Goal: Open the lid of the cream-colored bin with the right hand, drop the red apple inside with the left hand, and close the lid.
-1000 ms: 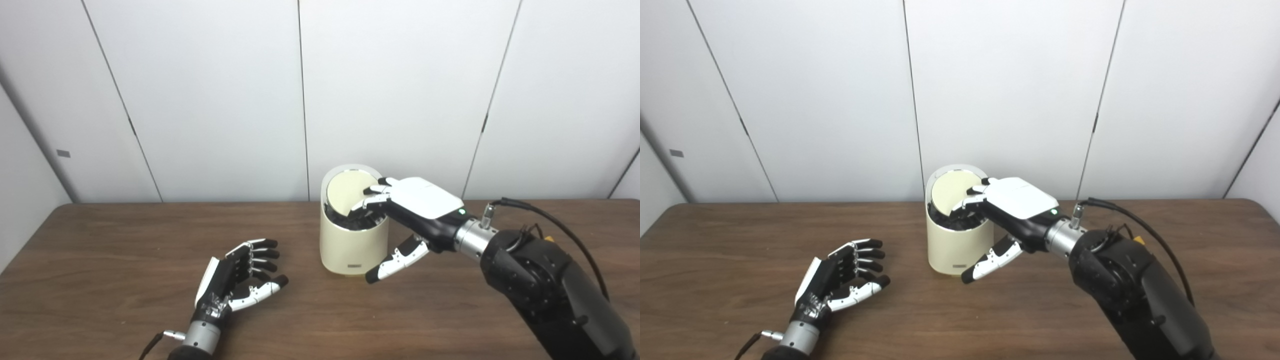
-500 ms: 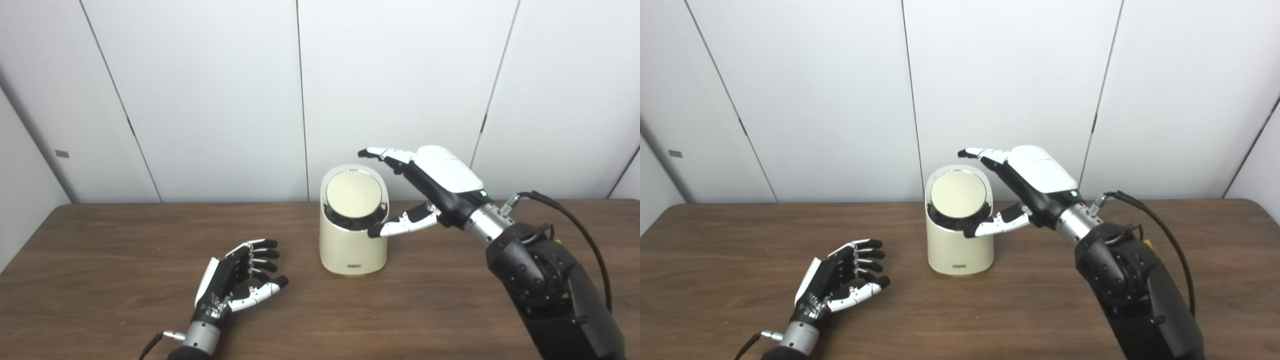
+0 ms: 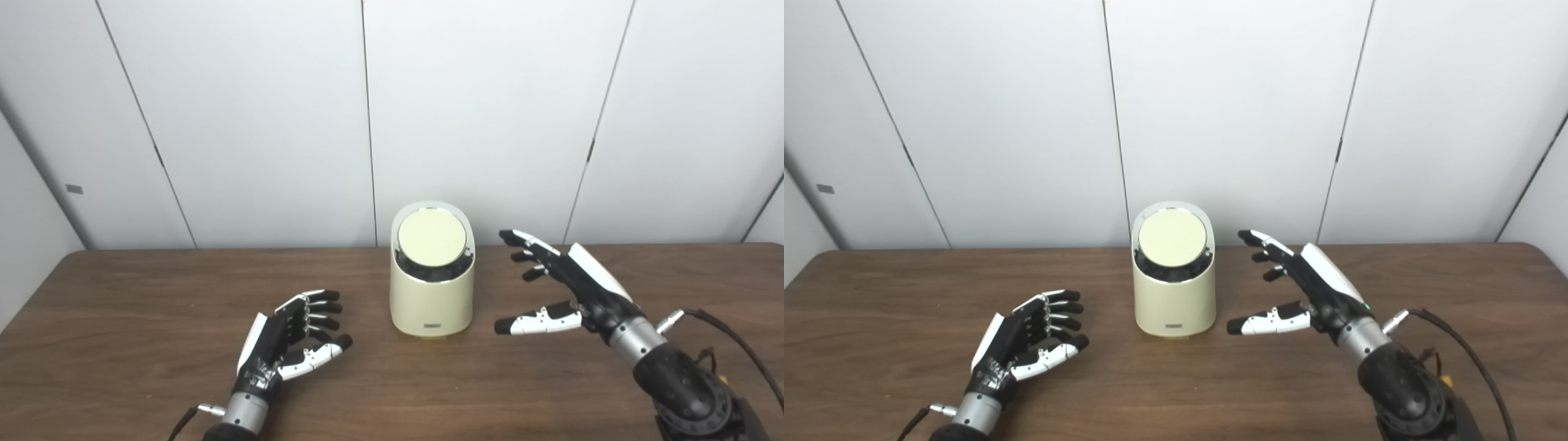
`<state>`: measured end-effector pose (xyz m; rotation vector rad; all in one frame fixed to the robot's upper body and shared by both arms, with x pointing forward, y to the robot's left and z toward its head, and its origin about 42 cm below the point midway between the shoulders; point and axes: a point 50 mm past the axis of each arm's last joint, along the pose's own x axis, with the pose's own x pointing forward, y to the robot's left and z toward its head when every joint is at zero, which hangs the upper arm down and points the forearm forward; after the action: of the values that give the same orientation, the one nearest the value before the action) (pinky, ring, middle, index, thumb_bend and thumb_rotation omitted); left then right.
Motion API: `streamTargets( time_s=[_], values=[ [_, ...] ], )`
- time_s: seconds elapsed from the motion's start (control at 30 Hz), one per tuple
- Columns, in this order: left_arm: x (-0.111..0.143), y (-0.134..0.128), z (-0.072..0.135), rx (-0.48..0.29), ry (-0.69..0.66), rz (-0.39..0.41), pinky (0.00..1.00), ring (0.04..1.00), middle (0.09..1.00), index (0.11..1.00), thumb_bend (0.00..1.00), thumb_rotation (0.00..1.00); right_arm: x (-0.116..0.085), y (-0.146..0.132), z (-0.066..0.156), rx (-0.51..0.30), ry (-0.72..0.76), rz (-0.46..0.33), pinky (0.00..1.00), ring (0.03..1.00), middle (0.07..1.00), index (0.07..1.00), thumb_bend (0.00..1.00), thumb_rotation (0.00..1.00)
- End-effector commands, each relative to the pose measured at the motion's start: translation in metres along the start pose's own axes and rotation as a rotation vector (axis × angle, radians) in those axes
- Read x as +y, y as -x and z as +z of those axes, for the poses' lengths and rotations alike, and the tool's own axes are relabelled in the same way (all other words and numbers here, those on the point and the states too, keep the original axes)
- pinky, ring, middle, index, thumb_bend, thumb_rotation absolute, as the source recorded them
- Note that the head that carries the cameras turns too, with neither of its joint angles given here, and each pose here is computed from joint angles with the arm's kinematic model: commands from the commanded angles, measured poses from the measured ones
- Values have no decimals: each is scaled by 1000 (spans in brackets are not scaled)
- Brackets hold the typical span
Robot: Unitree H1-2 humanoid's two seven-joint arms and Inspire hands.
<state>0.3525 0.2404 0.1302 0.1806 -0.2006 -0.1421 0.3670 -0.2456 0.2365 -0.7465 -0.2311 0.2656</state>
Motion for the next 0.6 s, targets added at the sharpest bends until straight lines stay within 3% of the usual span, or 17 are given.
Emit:
streamTargets(
  time_s=[0.0,0.3,0.57],
  values=[
    [5,-10,19,-79,3,-1,543,621,700,745,694,139,-10,-4,19,-67,8,-72,694,847,907,916,756,365],
    [5,-10,17,-86,8,-11,536,628,709,755,701,158,17,8,7,-22,-137,-131,707,838,895,912,742,317],
    [6,-12,19,-97,8,-22,531,630,718,767,703,173,27,14,-17,14,-190,-160,739,853,906,926,730,284]
  ],
)
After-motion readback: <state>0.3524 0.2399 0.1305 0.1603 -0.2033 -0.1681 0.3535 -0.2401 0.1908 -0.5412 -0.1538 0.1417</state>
